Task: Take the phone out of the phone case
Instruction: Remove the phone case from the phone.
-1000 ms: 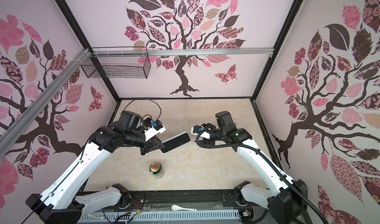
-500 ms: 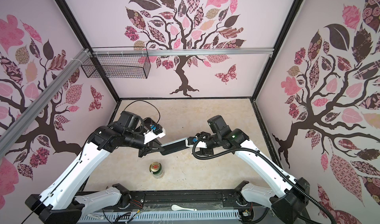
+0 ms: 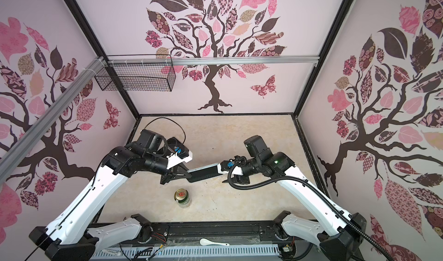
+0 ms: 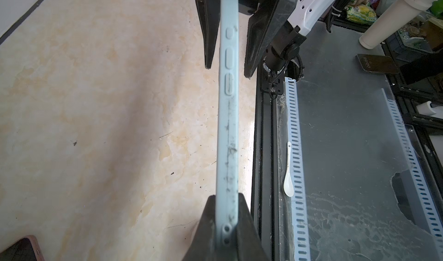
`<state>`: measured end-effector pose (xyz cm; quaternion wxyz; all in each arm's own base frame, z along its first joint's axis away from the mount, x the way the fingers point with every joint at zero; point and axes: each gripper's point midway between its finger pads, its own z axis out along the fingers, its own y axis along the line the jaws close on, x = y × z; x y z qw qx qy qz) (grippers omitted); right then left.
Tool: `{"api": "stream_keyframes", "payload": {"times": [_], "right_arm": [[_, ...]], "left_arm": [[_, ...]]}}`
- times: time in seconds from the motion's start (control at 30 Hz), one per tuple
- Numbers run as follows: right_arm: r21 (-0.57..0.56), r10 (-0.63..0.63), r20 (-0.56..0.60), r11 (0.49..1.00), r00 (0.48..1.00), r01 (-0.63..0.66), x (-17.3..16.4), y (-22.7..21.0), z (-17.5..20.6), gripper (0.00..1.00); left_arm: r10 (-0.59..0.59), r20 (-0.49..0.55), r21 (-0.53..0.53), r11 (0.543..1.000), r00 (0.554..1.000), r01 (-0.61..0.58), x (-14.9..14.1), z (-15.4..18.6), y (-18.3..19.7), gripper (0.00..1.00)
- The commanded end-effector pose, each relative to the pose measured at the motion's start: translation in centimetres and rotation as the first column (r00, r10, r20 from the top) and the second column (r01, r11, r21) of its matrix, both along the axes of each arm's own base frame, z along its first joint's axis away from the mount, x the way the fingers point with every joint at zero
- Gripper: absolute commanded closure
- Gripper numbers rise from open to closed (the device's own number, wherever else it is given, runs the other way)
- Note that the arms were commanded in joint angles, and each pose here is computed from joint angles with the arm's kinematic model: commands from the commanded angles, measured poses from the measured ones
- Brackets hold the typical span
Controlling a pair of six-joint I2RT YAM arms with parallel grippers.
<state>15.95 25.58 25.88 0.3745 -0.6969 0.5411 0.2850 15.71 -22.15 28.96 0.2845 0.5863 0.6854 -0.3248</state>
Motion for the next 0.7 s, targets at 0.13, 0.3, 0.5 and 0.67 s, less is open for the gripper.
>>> {"api": "stream_keyframes", "payload": {"times": [0.13, 0.3, 0.5, 0.67], "right_arm": [[0.04, 0.045, 0.011, 0.998, 0.999, -0.045, -0.94, 0.51, 2.26, 0.62], [0.038, 0.058, 0.006, 0.998, 0.998, -0.058, -1.13, 0.73, 2.17, 0.64], [0.027, 0.067, -0.005, 0.997, 0.998, -0.066, -1.42, 0.83, 2.04, 0.72], [0.008, 0.066, -0.009, 0.998, 0.998, -0.065, -1.45, 0.87, 1.6, 0.77]], "left_arm": [[-0.029, 0.043, -0.053, 0.998, 0.999, 0.031, 0.08, 2.0, -0.55, 1.0], [-0.03, 0.037, -0.046, 0.998, 0.999, 0.032, 0.16, 1.89, -0.56, 1.0], [-0.027, 0.044, -0.044, 0.999, 0.999, 0.029, 0.27, 1.97, -0.53, 1.0], [-0.023, 0.04, -0.043, 0.999, 0.999, 0.025, 0.38, 2.11, -0.56, 1.0]]}}
